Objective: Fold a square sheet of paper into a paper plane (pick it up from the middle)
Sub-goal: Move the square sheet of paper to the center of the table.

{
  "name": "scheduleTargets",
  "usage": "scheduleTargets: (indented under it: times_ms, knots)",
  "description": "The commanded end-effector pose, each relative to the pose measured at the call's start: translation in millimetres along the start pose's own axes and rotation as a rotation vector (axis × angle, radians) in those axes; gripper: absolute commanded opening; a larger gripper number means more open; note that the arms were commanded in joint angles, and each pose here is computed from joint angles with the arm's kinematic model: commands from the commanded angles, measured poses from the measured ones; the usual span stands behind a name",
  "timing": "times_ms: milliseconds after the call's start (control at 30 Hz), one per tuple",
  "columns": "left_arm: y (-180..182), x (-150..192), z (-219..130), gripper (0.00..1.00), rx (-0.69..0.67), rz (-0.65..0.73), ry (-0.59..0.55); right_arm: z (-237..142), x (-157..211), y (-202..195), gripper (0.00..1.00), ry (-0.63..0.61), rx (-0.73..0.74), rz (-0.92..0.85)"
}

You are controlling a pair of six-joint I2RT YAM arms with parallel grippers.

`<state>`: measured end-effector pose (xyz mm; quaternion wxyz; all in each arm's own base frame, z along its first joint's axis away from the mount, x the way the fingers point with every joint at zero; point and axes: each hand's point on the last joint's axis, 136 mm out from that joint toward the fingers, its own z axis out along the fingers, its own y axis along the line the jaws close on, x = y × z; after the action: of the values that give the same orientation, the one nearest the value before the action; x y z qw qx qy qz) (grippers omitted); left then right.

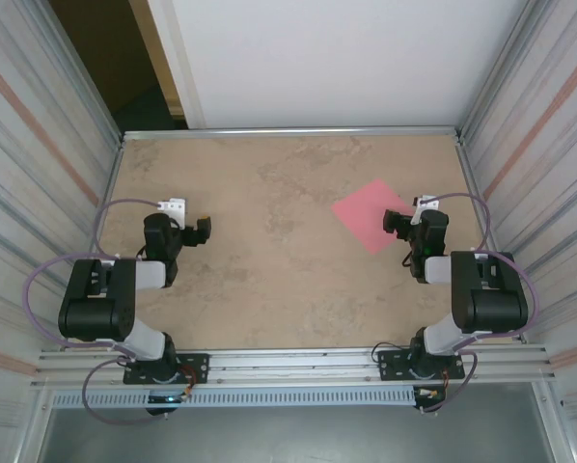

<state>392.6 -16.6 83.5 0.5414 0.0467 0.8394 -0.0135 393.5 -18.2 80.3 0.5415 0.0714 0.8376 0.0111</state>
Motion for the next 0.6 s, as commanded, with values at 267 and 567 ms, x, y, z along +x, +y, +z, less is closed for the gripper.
scheduleTargets:
  times_ms: [267, 567]
  knots:
    - [1.7, -7.4, -0.2, 0.99, -0.011, 0.022, -0.027, 0.8, -1.0, -0.8, 0.99, -0.007, -0.003, -0.023]
    - [2.3, -7.7, 0.7, 0.98, -0.01, 0.019, -0.025, 1.2, -0.8, -1.4, 0.99, -0.005, -0.002, -0.021]
